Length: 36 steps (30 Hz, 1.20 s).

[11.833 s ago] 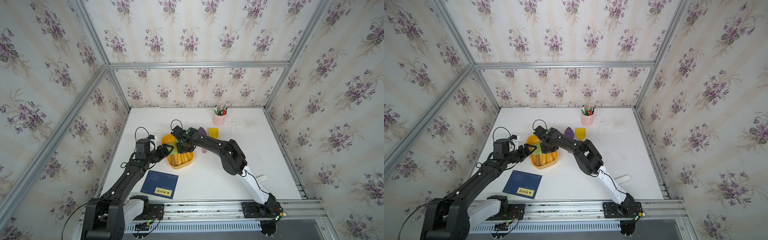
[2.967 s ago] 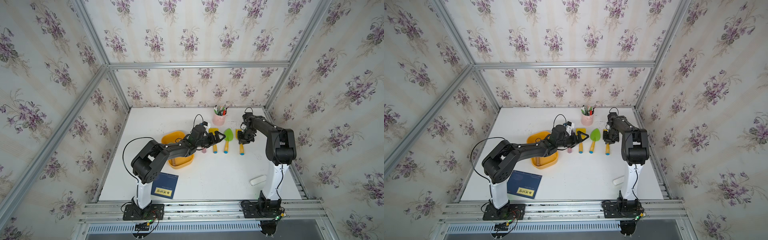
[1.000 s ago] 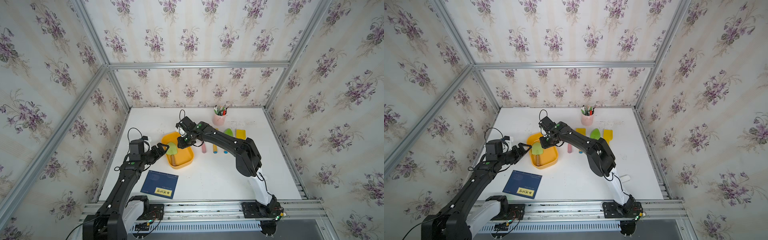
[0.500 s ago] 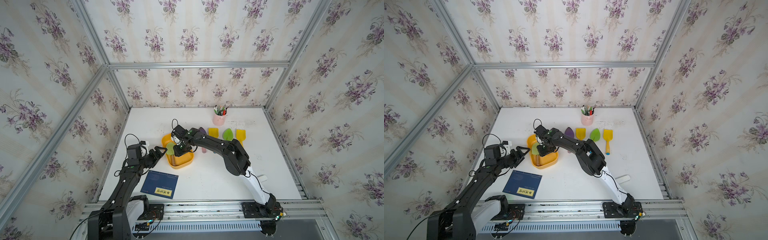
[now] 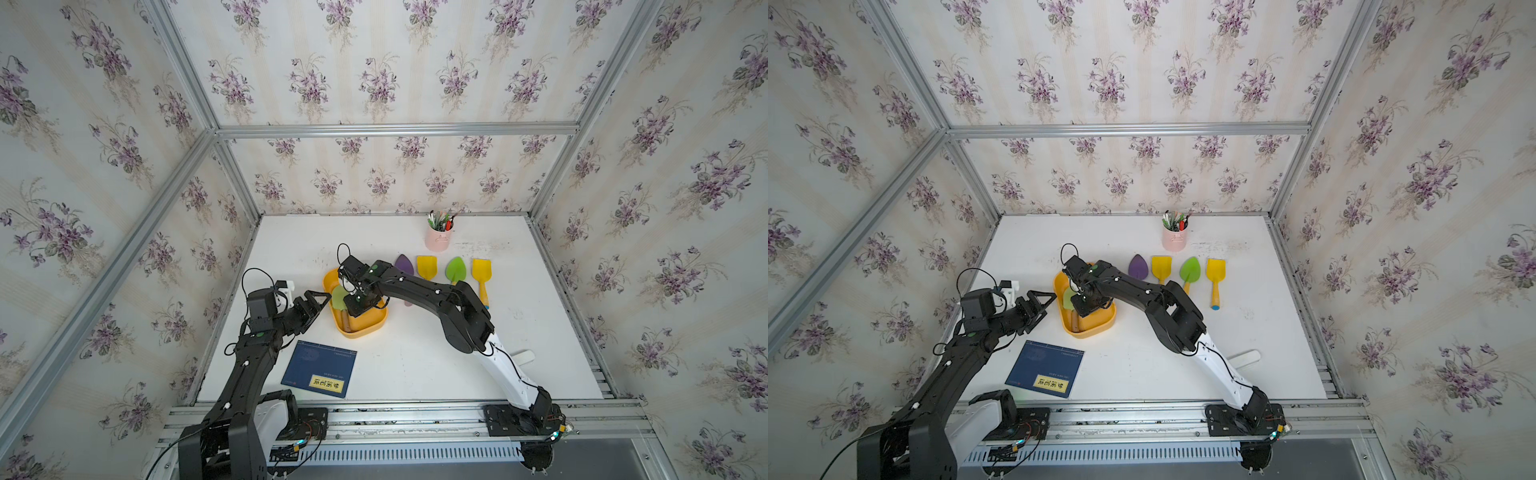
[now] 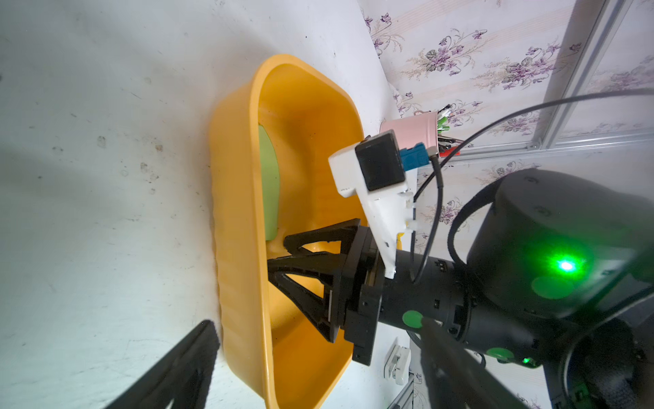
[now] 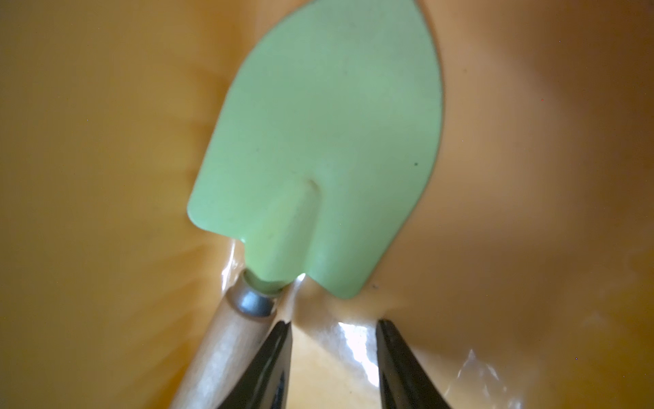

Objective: Take the shovel out of the storage box
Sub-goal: Pick up the shovel from the storage box.

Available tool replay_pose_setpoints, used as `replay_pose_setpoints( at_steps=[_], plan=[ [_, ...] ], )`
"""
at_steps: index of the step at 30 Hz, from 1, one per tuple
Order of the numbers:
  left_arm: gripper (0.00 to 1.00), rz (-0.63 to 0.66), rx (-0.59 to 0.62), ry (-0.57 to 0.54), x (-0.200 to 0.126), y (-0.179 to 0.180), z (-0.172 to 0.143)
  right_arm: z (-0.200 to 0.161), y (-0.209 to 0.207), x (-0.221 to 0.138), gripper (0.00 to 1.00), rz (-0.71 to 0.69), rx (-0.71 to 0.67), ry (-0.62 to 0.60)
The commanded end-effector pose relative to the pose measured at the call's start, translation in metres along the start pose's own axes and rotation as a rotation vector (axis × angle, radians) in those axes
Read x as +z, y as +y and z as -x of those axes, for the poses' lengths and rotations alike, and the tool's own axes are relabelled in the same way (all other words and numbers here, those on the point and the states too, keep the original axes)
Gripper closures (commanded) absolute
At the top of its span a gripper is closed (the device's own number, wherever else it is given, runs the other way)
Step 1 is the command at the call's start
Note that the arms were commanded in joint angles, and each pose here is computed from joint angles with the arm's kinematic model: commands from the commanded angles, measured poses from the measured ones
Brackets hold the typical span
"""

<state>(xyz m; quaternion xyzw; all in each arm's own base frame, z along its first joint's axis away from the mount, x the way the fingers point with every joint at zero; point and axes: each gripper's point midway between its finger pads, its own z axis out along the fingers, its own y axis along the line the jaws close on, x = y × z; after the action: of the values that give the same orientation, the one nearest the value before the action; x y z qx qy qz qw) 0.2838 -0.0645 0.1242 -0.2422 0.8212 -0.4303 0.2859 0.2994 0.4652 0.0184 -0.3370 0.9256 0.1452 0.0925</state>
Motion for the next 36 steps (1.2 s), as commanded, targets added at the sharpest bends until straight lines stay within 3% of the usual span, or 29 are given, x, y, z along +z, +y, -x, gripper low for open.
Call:
replay_pose_setpoints(
  at_steps=[1, 11, 18, 25, 36],
  plan=[
    [0.11, -0.012, 0.014, 0.009, -0.001, -0.004, -0.001, -0.020, -0.015, 0.013, 0.58, -0.076, 0.017, 0.075],
    [0.11, -0.016, 0.015, 0.008, 0.000, -0.004, -0.001, -0.018, -0.029, 0.003, 0.83, -0.171, 0.071, 0.056],
    [0.11, -0.030, 0.021, 0.006, -0.002, -0.009, 0.000, -0.008, -0.022, -0.009, 0.89, -0.158, 0.082, 0.012],
    [0.10, -0.025, 0.009, 0.036, -0.004, -0.006, -0.010, 0.000, -0.002, -0.046, 0.63, -0.117, 0.060, -0.041],
    [0.18, 0.041, -0.033, 0.092, 0.001, 0.020, -0.030, -0.027, 0.020, -0.047, 0.57, -0.100, -0.075, 0.052]
  ],
)
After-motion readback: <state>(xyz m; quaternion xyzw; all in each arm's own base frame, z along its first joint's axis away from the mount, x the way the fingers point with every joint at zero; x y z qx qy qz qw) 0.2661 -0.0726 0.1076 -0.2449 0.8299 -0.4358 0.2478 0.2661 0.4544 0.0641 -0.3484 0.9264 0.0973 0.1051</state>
